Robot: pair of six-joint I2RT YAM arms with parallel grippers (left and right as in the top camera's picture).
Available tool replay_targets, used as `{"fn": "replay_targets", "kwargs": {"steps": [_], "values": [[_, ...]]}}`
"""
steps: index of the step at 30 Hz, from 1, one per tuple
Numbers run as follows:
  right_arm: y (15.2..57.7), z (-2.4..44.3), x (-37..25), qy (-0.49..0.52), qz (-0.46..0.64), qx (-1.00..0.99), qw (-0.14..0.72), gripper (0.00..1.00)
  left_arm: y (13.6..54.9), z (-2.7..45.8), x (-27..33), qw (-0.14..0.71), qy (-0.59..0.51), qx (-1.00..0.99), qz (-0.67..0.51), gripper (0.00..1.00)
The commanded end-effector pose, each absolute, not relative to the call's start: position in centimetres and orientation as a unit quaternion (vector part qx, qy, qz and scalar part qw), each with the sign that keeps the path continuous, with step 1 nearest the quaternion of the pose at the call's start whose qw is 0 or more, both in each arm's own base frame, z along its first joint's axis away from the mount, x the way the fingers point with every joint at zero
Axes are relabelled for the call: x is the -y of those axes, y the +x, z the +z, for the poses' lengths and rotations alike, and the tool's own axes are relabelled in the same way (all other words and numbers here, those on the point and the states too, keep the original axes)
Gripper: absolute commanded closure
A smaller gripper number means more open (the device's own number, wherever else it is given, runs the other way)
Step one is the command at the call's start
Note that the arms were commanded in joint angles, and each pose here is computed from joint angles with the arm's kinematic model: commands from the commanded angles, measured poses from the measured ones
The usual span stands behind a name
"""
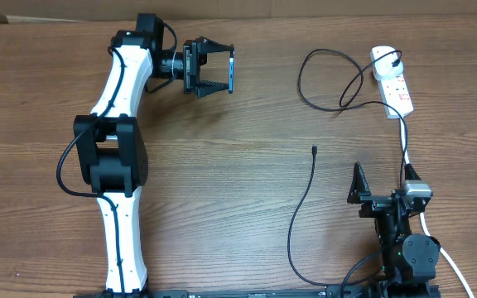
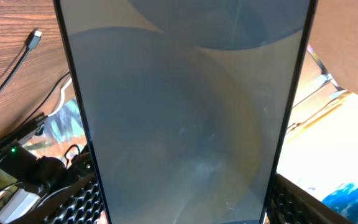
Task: Plug charger to phone and switch on socket
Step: 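Lift the phone with the left gripper and raise it upright, then swing the right gripper toward the phone held by the left gripper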
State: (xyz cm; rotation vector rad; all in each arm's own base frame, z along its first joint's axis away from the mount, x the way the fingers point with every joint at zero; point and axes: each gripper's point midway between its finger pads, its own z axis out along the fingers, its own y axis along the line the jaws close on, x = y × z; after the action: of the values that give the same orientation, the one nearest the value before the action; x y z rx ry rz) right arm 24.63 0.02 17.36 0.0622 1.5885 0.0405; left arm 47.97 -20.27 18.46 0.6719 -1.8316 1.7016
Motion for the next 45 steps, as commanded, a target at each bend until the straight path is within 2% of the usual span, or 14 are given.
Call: {"fn": "replay_targets", "kwargs": {"steps": [1, 4, 6, 8, 9, 10, 14, 16, 23, 26, 30, 35, 42, 45], "values": [[24.7, 17.1, 0.0, 0.026, 0.017, -0.712, 0.701, 0.00, 48.2, 20.1, 20.1, 0.278, 0.234, 0.663, 0.654, 0.27], [24.6, 18.5, -0.8, 0.027, 0.050, -0.693, 0.719, 0.00, 48.2, 20.1, 20.1, 0.278, 0.234, 0.663, 0.654, 0.27], [24.4, 19.1, -2.9, 0.024, 0.138, -0.684, 0.716, 0.00, 48.2, 20.1, 20.1, 0.277, 0.234, 0.663, 0.655, 0.27], [23.5, 19.1, -6.3, 0.018, 0.274, -0.685, 0.674, 0.00, 48.2, 20.1, 20.1, 0.277, 0.234, 0.663, 0.654, 0.27], [22.0, 18.8, -9.3, 0.007, 0.388, -0.689, 0.612, 0.00, 48.2, 20.1, 20.1, 0.277, 0.234, 0.663, 0.654, 0.27], [21.1, 18.7, -10.6, -0.002, 0.434, -0.692, 0.577, 0.00, 48.2, 20.1, 20.1, 0.277, 0.234, 0.663, 0.654, 0.27], [20.4, 20.5, -11.3, 0.083, 0.549, -0.662, 0.504, 0.00, 48.2, 20.1, 20.1, 0.277, 0.234, 0.663, 0.655, 0.27], [20.3, 22.2, -11.0, 0.095, 0.570, -0.634, 0.514, 0.00, 48.2, 20.1, 20.1, 0.276, 0.233, 0.664, 0.655, 0.27], [14.8, 34.5, -10.4, -0.044, 0.568, -0.475, 0.671, 0.00, 48.2, 20.1, 20.1, 0.276, 0.233, 0.664, 0.655, 0.27], [13.5, 38.5, -10.3, -0.085, 0.497, -0.475, 0.721, 0.00, 48.2, 20.1, 20.1, 0.276, 0.233, 0.664, 0.655, 0.27], [14.8, 41.5, -8.7, -0.071, 0.358, -0.557, 0.746, 0.00, 48.2, 20.1, 20.1, 0.276, 0.233, 0.664, 0.655, 0.27], [17.1, 43.0, -7.9, -0.058, 0.281, -0.664, 0.690, 0.00, 48.2, 20.1, 20.1, 0.276, 0.233, 0.664, 0.655, 0.27], [22.6, 39.8, -8.1, -0.078, 0.224, -0.836, 0.495, 0.00, 48.2, 20.1, 20.1, 0.276, 0.233, 0.664, 0.655, 0.27], [24.2, 39.1, -9.1, -0.070, 0.259, -0.864, 0.427, 0.00, 48.2, 20.1, 20.1, 0.276, 0.233, 0.664, 0.655, 0.27]]}}
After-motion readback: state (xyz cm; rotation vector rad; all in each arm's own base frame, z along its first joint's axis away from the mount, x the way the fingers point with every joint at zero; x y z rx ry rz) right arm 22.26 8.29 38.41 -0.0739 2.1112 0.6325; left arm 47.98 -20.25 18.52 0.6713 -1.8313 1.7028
